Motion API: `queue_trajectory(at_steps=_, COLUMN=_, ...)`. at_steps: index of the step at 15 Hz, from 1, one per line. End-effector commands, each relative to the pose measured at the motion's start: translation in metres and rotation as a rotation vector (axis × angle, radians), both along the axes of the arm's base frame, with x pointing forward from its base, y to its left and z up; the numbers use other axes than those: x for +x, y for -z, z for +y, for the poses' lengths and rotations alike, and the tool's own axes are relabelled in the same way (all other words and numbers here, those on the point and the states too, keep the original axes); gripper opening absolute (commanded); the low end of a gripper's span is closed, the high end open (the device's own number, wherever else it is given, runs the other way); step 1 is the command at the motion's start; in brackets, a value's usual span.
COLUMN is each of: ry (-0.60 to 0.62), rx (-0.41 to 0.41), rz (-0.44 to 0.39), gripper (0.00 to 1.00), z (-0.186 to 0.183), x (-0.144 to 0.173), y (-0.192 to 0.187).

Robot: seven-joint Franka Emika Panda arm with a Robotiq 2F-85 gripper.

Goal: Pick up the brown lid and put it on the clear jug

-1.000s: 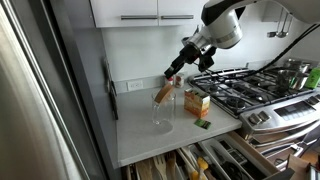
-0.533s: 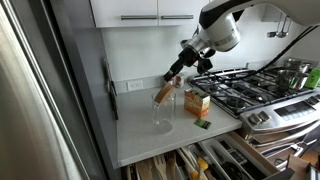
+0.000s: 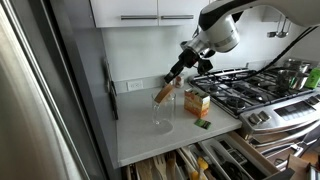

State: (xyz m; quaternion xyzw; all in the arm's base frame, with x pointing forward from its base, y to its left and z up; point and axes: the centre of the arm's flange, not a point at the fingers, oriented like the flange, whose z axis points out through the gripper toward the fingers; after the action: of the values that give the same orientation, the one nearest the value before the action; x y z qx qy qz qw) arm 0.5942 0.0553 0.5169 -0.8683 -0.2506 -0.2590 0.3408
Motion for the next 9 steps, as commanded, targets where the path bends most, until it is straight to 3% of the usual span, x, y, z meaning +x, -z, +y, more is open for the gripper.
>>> queue_trajectory(at_steps=1, ry=-0.008, rx=-0.028, rz=0.055, gripper=1.0, z=-0.003, x=-0.0078, y=-0.0012)
queue_trajectory(at_steps=9, ry=-0.004, rx=-0.048, rz=0.102, gripper=1.0, z=-0.0038, x=-0.0098, y=-0.0008)
